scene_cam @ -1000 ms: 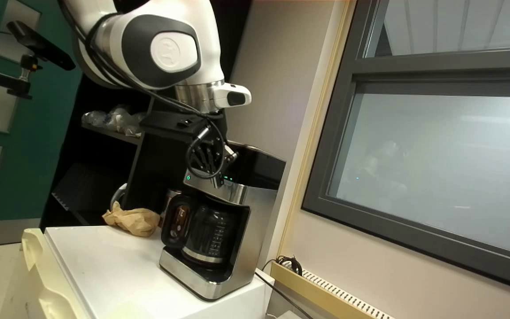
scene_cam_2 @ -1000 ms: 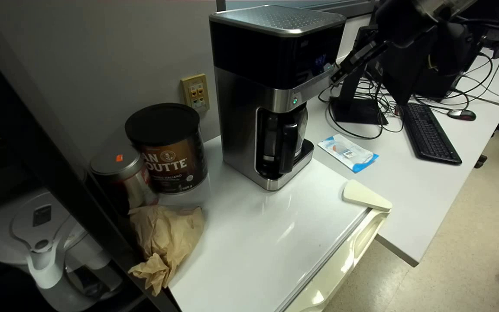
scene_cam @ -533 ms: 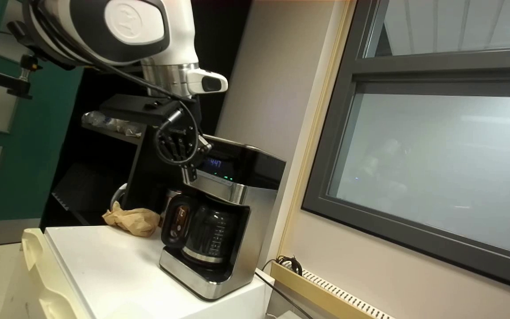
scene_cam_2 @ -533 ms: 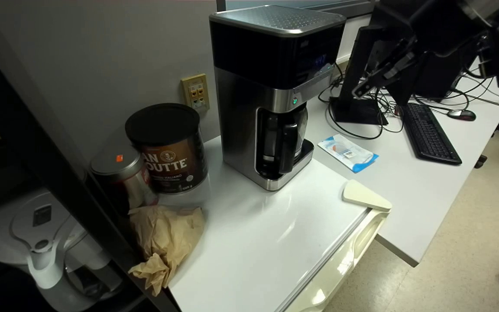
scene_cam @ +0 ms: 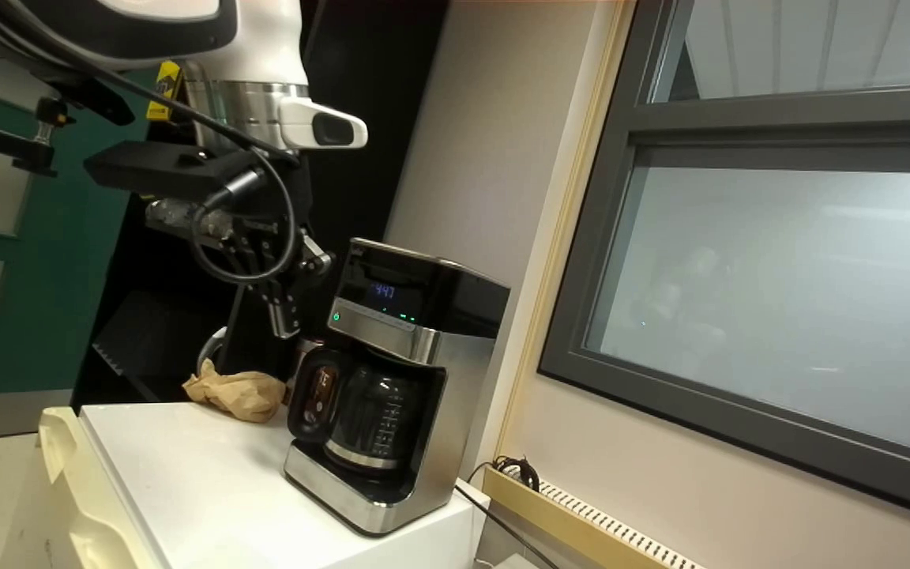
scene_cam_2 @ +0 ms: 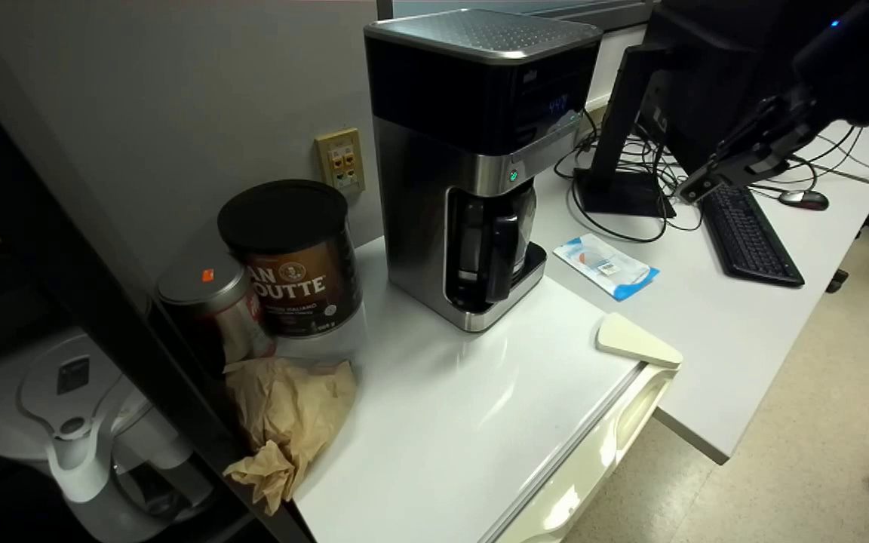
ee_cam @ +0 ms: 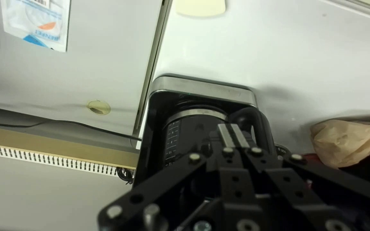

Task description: Turn on the coffee machine

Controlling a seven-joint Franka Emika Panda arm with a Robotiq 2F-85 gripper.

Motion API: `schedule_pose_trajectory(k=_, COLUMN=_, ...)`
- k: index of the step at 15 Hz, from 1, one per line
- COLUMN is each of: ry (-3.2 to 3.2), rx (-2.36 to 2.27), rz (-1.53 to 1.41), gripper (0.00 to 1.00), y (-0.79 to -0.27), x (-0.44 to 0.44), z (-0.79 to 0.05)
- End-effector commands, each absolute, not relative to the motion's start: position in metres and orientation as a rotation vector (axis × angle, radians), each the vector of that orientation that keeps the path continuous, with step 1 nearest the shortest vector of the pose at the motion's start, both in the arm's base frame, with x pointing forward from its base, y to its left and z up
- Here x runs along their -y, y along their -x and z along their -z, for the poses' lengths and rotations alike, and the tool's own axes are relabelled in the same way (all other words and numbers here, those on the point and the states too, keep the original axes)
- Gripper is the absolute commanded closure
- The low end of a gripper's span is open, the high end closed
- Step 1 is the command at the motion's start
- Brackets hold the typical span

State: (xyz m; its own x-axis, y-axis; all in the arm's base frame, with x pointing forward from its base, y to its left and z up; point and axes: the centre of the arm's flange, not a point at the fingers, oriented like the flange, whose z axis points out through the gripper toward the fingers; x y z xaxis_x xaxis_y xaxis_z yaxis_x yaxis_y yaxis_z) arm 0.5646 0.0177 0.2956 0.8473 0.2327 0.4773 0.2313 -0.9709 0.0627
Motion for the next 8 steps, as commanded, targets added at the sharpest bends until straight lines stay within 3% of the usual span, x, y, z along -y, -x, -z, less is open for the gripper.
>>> schedule_pose_trajectory(k=1, ry=-3.011, rx=-0.422, rz=-0.796, gripper=0.99, y=-0.531, x=-0.009, z=-0.307)
schedule_pose_trajectory(k=8, ry=-2.984, rx=-0.466, rz=-0.903, gripper=0.99, y=-0.515, x=-0.011, z=-0.313)
